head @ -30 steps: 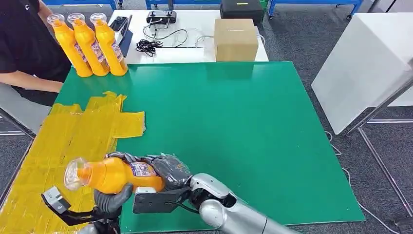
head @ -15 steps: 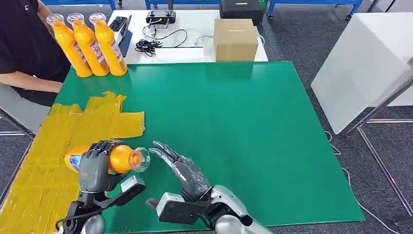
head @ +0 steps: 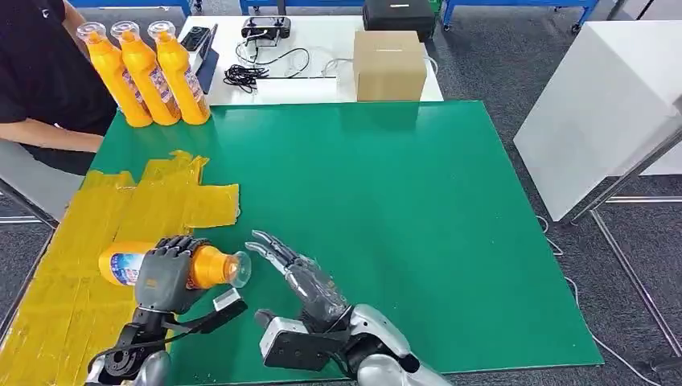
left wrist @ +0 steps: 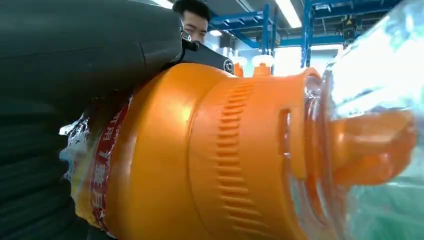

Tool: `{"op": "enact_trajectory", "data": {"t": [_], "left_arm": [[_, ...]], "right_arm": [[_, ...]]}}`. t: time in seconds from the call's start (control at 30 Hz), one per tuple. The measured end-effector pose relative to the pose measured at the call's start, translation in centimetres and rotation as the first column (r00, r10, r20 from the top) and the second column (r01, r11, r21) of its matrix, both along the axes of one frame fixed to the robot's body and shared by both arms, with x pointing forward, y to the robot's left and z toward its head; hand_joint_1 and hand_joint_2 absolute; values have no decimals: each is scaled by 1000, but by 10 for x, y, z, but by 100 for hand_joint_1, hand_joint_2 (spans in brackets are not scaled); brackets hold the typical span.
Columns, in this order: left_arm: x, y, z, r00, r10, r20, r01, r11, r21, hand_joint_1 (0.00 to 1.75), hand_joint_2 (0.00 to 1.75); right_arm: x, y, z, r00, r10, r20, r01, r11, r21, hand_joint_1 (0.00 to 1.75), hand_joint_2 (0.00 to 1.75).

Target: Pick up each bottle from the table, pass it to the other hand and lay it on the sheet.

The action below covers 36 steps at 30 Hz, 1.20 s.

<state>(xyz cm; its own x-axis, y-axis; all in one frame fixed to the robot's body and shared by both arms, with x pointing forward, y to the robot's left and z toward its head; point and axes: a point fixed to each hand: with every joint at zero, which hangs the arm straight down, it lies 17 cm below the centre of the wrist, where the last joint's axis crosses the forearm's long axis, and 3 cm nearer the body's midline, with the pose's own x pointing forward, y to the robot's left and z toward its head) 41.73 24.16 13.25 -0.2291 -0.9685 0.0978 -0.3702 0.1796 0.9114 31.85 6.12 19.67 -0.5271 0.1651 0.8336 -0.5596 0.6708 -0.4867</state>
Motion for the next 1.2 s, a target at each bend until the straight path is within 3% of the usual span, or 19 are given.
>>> {"op": "enact_trajectory", "data": {"t": [0.03,0.23,0.53,0.67,0.87,1.2], "left_arm": [[1,-1,-5,1000,0,-21,0,1000,9,0,0],[10,4,-33,993,41,-107,-32,996,82,0,0],[10,9,-24,997,67,-48,-64,996,61,0,0],[3,11,-1,995,95,41,-95,995,5,0,0],[-13,6,65,972,94,213,-70,991,-118,0,0],[-11,19,74,955,198,221,-173,976,-130,0,0]], "right_arm": [[0,0,0,1000,1,-1,-1,1000,0,0,0],[-2,2,-2,1000,15,-10,-15,1000,-7,0,0],[-3,1,-4,1000,12,-18,-12,1000,-8,0,0],[-3,-1,-9,1000,-1,-27,1,1000,-14,0,0],[-2,-14,-19,998,-45,-54,45,999,-7,0,0],[-4,-23,-25,995,-67,-68,67,998,2,0,0]]}}
